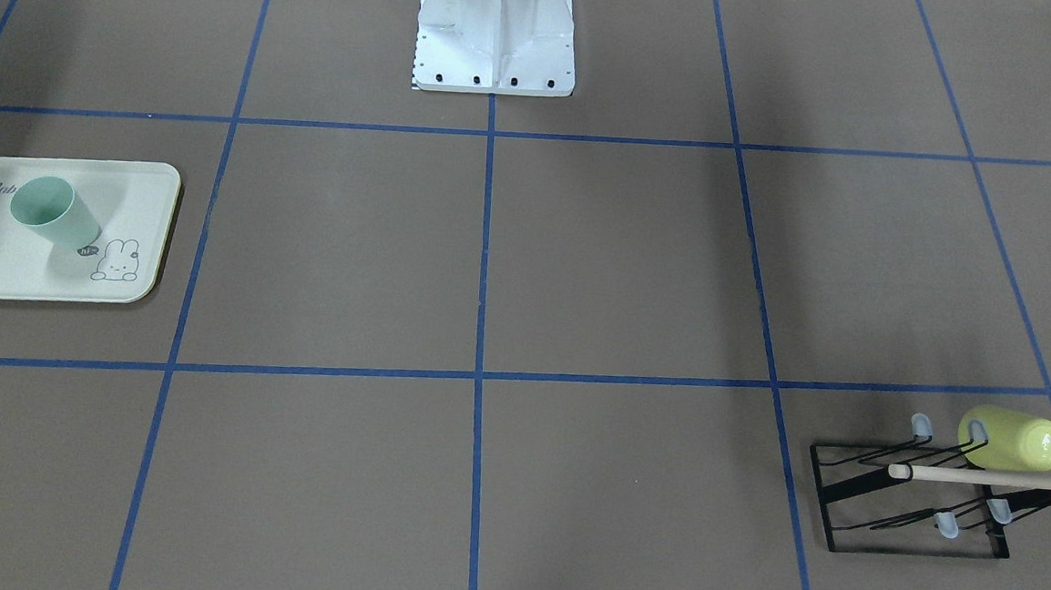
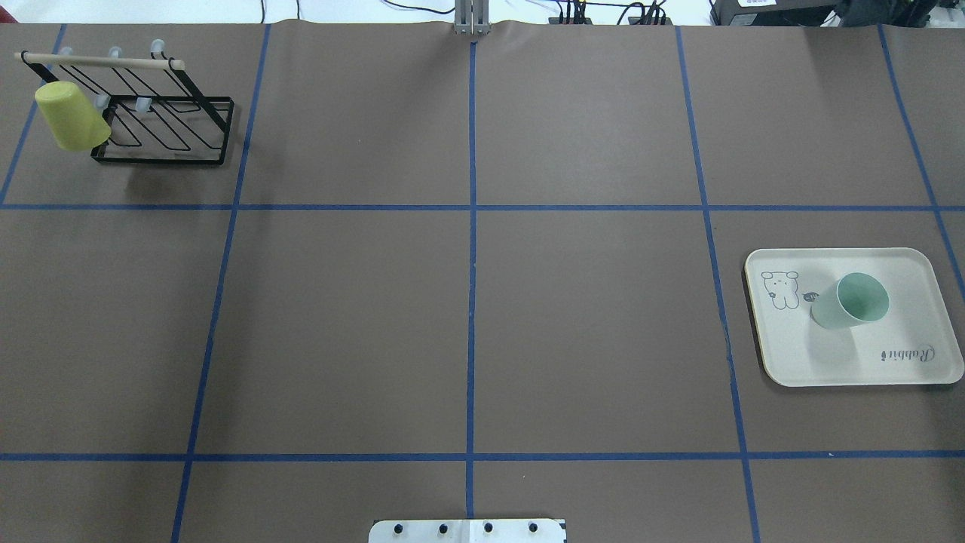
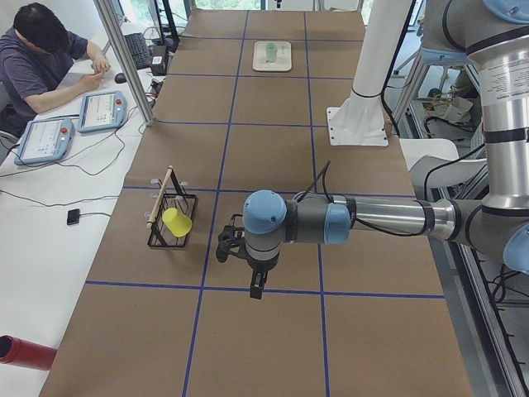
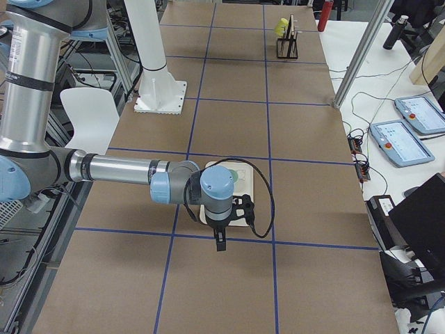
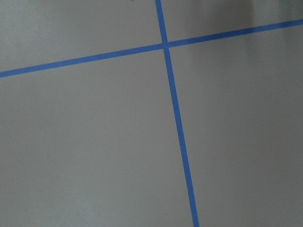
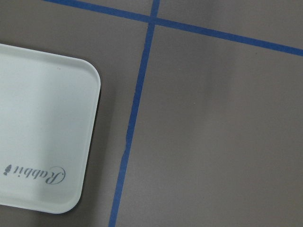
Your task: Left arm grabs green cup and hands to right arm on tray
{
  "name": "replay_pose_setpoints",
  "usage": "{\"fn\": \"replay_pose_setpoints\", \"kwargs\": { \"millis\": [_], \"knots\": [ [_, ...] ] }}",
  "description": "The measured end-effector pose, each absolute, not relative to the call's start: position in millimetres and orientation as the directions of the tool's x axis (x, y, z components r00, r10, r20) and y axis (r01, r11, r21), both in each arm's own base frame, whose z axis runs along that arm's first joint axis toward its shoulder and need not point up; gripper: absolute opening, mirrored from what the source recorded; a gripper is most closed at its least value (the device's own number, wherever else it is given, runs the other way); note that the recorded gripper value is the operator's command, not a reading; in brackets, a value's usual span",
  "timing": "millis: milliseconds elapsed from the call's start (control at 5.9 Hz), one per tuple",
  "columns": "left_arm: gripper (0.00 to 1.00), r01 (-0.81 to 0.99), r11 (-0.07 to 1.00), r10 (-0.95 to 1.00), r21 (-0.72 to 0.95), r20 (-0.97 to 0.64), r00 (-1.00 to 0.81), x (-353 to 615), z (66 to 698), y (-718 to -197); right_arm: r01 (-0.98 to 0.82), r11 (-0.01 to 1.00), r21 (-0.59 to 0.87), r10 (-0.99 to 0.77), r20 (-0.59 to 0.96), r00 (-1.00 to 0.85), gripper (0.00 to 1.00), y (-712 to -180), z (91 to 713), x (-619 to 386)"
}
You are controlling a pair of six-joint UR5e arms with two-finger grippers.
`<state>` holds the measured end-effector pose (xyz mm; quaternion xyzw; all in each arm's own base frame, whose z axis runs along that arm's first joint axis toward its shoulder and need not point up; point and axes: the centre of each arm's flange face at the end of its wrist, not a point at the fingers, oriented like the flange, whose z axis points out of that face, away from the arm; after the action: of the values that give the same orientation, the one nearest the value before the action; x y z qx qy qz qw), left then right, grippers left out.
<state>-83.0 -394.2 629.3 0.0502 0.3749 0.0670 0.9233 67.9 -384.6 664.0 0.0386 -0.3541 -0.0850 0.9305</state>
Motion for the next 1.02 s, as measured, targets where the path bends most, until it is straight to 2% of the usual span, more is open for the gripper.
{"fn": "replay_pose_setpoints", "kwargs": {
  "millis": [1018],
  "knots": [
    [1.0, -0.086, 0.986, 0.16, 0.141, -0.686, 0.71, -82.9, 631.6, -392.4, 0.133, 0.982, 0.134, -0.189, 0.655, 0.732, 1.0, -386.9, 663.4, 67.0]
  ]
}}
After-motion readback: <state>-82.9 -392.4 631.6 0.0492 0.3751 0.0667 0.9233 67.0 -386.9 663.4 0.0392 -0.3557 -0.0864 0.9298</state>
